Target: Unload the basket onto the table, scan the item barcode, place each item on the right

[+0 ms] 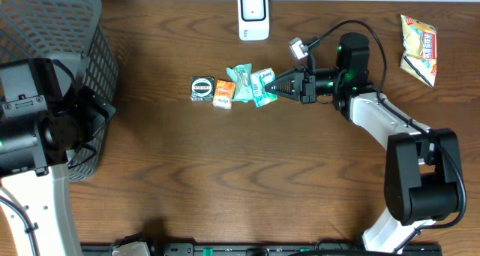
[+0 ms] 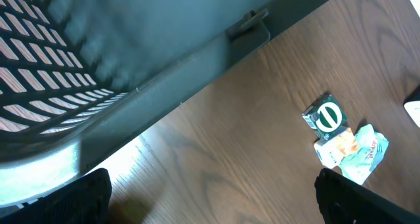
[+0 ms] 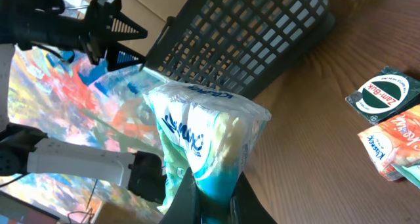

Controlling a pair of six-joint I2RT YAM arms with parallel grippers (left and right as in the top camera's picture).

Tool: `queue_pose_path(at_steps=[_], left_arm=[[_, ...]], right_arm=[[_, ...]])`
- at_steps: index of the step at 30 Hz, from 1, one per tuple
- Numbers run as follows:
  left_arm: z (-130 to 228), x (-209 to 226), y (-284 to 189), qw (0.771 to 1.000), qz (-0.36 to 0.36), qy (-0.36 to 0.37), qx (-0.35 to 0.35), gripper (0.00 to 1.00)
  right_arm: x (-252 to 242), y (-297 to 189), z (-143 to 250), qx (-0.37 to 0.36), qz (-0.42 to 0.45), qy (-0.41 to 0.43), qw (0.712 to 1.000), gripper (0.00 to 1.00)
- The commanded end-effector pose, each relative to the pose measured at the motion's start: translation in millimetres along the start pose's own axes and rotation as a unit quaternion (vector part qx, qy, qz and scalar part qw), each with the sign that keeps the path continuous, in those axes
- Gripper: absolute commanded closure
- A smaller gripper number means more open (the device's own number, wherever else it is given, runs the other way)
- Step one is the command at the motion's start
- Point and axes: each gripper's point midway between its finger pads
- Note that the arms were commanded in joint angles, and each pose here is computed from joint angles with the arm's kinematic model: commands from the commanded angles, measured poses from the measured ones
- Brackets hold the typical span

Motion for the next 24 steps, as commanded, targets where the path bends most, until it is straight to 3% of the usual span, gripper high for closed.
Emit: queue_pose_path(at_steps=[1,10,15,20,24], left_arm=[[-2,2,-4,1.000,-0.001,-0.005,-0.007,0.03],[-2,2,-4,1.000,-0.001,-0.005,-0.007,0.02],[-2,2,-4,1.000,-0.001,-0.005,-0.007,0.02],[-2,2,-4,1.000,-0.001,-0.005,-0.007,0.02],[-2,2,-4,1.000,-0.001,-0.005,-0.007,0.02]], right_arm=[[5,5,-2,-0.001,0.005,-0.005,1.000,0.99],[-37,13,-4,-0.044,0.109,0.038,0.992,0.99],[-87,16,6,-0.069,0.251,0.075,0.963,0.99],[-91,15,6,-0.072,0.266,0.074,0.958,0.99],[-112,0,6,-0.083,0.344,0.083,0.931,0.99]])
Point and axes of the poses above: each gripper's point midway between its finger pads, its own y axis out along the fingers, its own x axis along the line the jaws close on, z = x × y, and after that the axes turned 11 degrees about y, right-handed
